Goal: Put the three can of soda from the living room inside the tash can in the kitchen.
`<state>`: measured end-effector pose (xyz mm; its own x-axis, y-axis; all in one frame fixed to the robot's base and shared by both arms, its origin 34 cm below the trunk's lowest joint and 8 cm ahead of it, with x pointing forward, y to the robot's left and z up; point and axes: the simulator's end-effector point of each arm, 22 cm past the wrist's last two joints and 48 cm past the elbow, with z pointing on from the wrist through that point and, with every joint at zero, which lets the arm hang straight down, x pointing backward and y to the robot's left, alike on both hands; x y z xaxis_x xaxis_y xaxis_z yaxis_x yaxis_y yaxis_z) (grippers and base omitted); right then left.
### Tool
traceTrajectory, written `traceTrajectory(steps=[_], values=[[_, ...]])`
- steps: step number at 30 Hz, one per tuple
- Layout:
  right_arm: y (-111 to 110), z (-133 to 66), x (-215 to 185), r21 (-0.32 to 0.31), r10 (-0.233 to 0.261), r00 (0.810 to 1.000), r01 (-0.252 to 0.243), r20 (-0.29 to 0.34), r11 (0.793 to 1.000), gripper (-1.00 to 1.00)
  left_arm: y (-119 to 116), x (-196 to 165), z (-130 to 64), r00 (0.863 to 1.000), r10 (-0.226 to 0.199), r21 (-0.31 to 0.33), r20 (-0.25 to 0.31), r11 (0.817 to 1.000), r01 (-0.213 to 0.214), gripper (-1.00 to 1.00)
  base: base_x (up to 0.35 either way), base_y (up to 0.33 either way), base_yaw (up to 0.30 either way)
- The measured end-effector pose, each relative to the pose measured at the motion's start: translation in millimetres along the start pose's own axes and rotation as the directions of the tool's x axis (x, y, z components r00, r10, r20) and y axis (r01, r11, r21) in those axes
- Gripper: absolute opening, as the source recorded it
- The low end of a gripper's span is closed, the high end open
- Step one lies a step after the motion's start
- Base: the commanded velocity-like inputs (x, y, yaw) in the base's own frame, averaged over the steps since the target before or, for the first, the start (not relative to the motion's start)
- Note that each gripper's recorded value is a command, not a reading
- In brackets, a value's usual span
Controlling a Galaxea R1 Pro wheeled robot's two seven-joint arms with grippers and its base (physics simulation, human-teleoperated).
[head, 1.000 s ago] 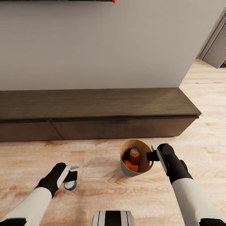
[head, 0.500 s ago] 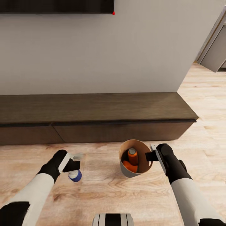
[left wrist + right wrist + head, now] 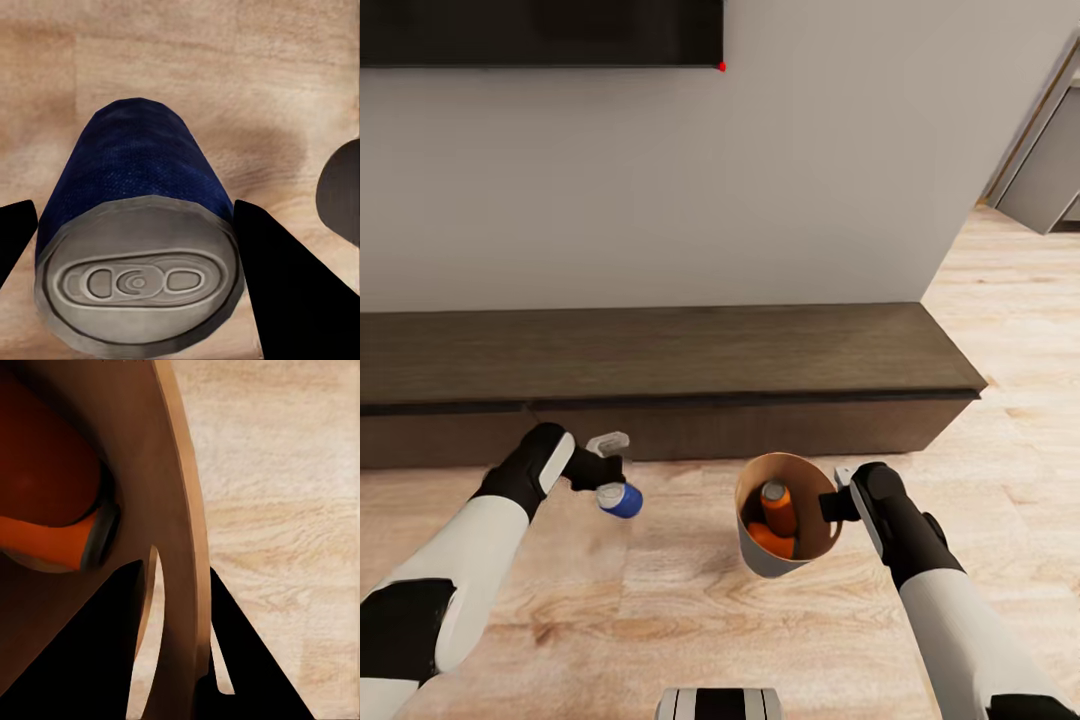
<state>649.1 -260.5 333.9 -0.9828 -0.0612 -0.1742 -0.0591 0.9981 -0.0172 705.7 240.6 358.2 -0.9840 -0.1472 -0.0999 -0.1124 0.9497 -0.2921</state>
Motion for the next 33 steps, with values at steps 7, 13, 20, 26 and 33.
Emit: traceTrajectory(steps=[7, 13, 20, 26, 33], values=[[0.9, -1.4, 15.1, 0.018, -0.025, 0.998, 0.026, -0.062, 1.000, -1.00, -45.6, -24.8, -28.7, 0.999, 0.009, 0.164, 0.033, 0.986, -0.014, -1.00, 0.000, 0.000, 0.000], [-1.2, -7.2, 21.8, 0.026, -0.029, 0.995, 0.032, -0.097, 0.999, -1.00, -73.5, -40.1, -55.9, 0.999, 0.013, 0.286, 0.053, 0.958, -0.028, -1.00, 0.000, 0.000, 0.000], [-1.7, -19.5, 19.2, 0.027, -0.031, 0.994, 0.034, -0.109, 0.999, -1.00, -110.7, -56.2, -111.5, 0.997, -0.004, 0.540, 0.081, 0.841, -0.040, -1.00, 0.000, 0.000, 0.000], [-0.8, -22.3, 15.4, 0.025, -0.031, 0.994, 0.034, -0.106, 0.999, -1.00, -148.1, -59.1, -154.4, 0.995, 0.002, 0.723, 0.101, 0.687, -0.075, -1.00, 0.000, 0.000, 0.000], [1.2, -21.8, 14.1, 0.021, -0.031, 0.993, 0.034, -0.110, 0.999, -1.00, -190.6, -52.2, -185.0, 0.989, 0.076, 0.812, 0.127, 0.564, -0.148, -1.00, 0.000, 0.000, 0.000]])
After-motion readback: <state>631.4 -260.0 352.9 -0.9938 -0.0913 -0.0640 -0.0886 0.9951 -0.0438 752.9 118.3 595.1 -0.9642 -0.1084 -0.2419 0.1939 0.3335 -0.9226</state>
